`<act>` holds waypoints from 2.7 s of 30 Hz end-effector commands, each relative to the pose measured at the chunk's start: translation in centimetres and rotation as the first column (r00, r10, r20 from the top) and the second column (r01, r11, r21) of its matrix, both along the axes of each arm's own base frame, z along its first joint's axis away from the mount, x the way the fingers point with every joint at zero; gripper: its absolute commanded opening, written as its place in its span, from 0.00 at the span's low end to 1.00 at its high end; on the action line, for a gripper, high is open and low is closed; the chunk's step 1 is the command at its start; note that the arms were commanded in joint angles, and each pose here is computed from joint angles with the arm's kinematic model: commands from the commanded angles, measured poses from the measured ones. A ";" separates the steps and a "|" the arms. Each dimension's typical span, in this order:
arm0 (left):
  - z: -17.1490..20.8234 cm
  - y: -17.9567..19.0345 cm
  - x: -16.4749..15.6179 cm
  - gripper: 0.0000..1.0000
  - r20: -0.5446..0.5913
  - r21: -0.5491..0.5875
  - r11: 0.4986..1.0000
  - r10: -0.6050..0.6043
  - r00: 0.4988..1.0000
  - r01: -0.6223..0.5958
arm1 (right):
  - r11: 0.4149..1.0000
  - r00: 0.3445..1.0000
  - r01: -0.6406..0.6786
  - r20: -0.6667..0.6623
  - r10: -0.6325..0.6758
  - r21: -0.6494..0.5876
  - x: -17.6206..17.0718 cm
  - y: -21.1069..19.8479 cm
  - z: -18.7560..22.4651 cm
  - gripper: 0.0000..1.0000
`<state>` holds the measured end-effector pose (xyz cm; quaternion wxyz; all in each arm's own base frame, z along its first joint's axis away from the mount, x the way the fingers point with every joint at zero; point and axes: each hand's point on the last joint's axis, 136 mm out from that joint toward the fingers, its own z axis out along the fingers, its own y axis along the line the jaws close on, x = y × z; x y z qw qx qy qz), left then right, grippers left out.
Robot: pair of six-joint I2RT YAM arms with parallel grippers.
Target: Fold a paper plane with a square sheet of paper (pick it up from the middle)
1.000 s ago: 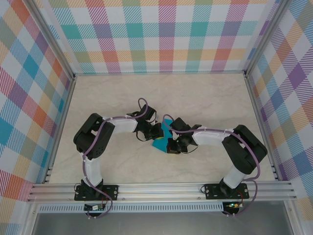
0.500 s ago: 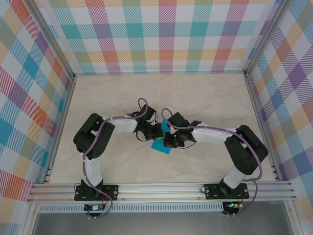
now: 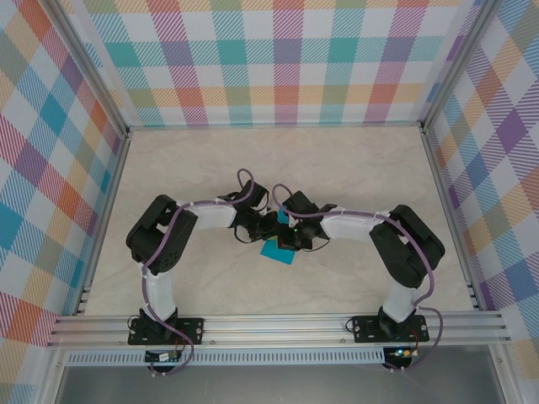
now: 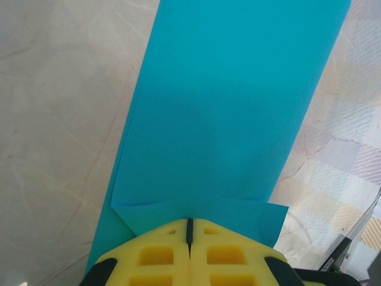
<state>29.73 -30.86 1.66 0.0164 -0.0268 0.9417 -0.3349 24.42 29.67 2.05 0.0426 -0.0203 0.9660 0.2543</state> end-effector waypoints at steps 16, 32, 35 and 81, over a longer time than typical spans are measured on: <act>-5.9 5.5 -3.2 0.00 -0.140 0.269 0.961 0.100 0.985 -0.059 | 0.997 0.991 -0.073 -0.111 0.075 0.026 -5.5 -2.6 -0.8 0.00; -4.8 4.5 -3.0 0.00 -0.134 0.207 0.977 0.073 0.988 -0.044 | 0.999 1.000 -0.026 0.006 0.026 0.047 -2.8 -1.6 2.5 0.00; -4.1 3.5 -2.3 0.00 -0.104 0.157 0.987 0.058 0.993 -0.041 | 0.999 1.000 -0.015 -0.005 0.015 0.034 -2.3 -1.3 1.4 0.00; 1.1 -1.9 -4.7 0.06 0.046 -0.130 0.985 -0.109 0.993 0.114 | 0.995 0.995 -0.009 -0.100 -0.001 -0.097 -3.9 -3.5 -2.7 0.00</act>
